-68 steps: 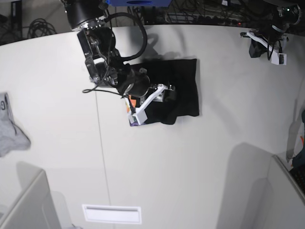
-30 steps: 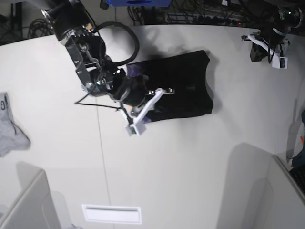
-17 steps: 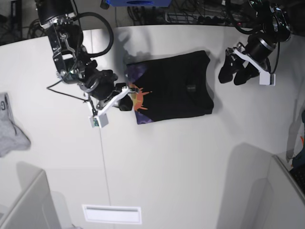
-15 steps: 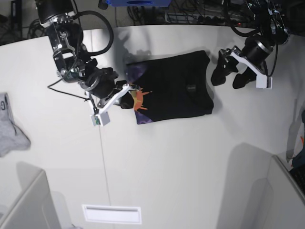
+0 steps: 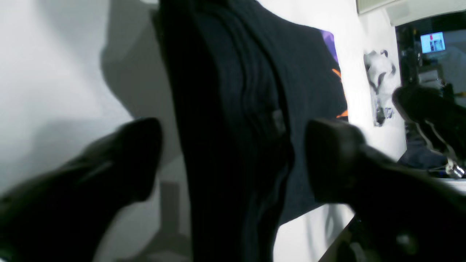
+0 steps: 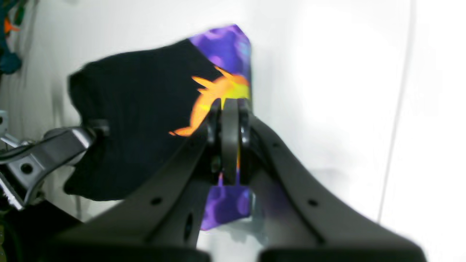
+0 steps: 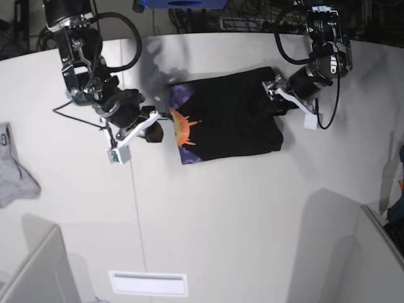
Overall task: Fold the T-shirt properly
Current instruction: 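Flip the bundle over with the right gripper, exposing the sun print, then grasp the bundle edge with the left gripper and straighten it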
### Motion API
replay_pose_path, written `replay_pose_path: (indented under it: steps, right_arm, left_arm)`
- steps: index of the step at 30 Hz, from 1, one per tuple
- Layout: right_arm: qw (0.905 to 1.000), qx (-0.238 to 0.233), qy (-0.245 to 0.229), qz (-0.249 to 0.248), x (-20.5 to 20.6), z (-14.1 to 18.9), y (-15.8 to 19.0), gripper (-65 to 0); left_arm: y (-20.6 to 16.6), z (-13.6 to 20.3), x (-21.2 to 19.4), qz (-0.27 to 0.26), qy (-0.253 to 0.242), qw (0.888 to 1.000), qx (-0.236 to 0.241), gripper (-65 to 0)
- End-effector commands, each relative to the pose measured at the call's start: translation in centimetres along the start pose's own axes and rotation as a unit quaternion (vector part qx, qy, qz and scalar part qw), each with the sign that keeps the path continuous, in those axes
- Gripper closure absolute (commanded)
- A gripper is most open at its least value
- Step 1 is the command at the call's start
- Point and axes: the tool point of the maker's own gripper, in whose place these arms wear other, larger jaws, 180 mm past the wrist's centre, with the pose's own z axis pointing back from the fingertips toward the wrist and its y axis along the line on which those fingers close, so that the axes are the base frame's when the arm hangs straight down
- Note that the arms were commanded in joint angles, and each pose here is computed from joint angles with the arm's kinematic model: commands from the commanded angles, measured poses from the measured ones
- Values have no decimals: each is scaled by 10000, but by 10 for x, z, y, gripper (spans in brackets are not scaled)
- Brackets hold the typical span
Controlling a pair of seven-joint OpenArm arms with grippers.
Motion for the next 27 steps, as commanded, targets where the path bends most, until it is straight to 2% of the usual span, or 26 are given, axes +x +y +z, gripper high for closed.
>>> replay_pose_path:
  steps: [1,5,6,9,11,14,16,18,19,20,24,25,27]
  right_arm:
    - [9994,138,-296,143,18,6,8,0]
    - [9990,89,-423,104,23,14,5,0]
    - [9990,54,-430,70,22,16,2,0]
    - [9987,-78,-510,-37,24,21,-9,0]
    - [9984,-148,-531,-109,24,23,-15,0]
    - [9977,-281,-581,-203,25,27,-26,0]
    - [9973,-335,-607,-247,25,29,-30,0]
    - [9969,-405,-600,-303,23,31,-36,0]
    - [9966,-435,-619,-331,23,32,-38,0]
    - [9964,-468,-617,-356,22,34,-41,0]
    - [9947,-658,-615,-502,15,40,-55,0]
    - [9943,-688,-626,-520,16,42,-57,0]
    - [9932,-790,-619,-589,12,46,-65,0]
  left_arm:
    - [-4,0,7,-24,-49,10000,-53,-446]
    - [3,-1,8,264,-36,9995,158,-72]
    - [6,-1,9,353,-39,9991,232,0]
    - [14,3,11,377,194,9982,430,0]
    - [9,-1,16,126,477,9981,373,0]
    - [-3,-7,20,-498,1107,9922,296,0]
    - [-8,-11,23,-1097,1543,9814,335,0]
    - [-5,-14,24,-1872,1992,9601,582,0]
    - [0,-16,25,-2256,2204,9460,751,0]
    - [6,-17,26,-2706,2432,9265,964,0]
    - [18,-24,30,-4346,3045,8333,1549,0]
    - [17,-29,32,-4656,3066,8145,1606,0]
    - [10,-43,34,-5447,2939,7685,1620,0]
